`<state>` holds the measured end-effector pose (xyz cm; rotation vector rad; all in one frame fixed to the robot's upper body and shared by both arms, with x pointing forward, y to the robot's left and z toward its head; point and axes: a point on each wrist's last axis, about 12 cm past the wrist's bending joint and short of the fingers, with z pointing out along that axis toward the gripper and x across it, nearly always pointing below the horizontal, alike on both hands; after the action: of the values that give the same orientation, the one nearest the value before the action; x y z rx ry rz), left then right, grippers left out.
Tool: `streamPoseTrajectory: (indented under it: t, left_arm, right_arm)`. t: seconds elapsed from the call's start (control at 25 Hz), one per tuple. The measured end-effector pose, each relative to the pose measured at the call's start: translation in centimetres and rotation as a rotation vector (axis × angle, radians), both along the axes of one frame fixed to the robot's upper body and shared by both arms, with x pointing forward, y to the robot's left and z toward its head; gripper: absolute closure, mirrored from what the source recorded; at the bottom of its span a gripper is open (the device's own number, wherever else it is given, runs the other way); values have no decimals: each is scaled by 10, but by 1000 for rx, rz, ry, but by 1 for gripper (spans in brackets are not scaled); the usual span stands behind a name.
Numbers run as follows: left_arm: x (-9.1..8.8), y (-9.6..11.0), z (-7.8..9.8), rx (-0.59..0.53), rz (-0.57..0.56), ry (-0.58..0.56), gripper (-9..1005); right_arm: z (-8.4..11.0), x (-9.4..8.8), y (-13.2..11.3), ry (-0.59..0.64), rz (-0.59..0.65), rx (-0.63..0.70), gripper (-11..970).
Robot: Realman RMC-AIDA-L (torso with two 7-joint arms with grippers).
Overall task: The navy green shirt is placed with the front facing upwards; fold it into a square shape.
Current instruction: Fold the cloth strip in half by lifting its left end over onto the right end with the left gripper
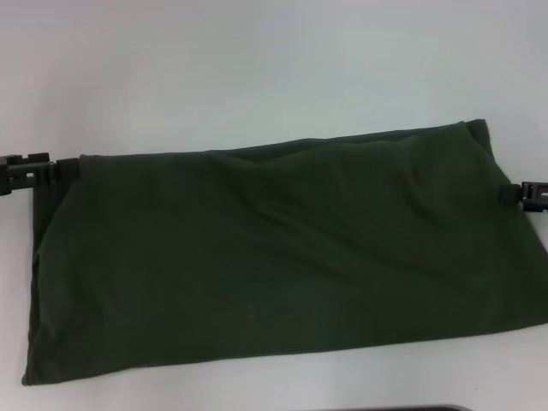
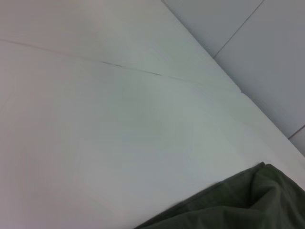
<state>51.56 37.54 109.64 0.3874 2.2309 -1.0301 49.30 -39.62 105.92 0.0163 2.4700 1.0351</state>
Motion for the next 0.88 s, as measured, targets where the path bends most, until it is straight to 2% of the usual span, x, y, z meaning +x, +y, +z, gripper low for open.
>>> streamPoseTrajectory:
  t: [0.88]
  left_arm:
    - [3, -1, 1, 7, -6, -7, 90]
  right_arm:
    - [-5, 1, 27, 27, 88, 57, 84]
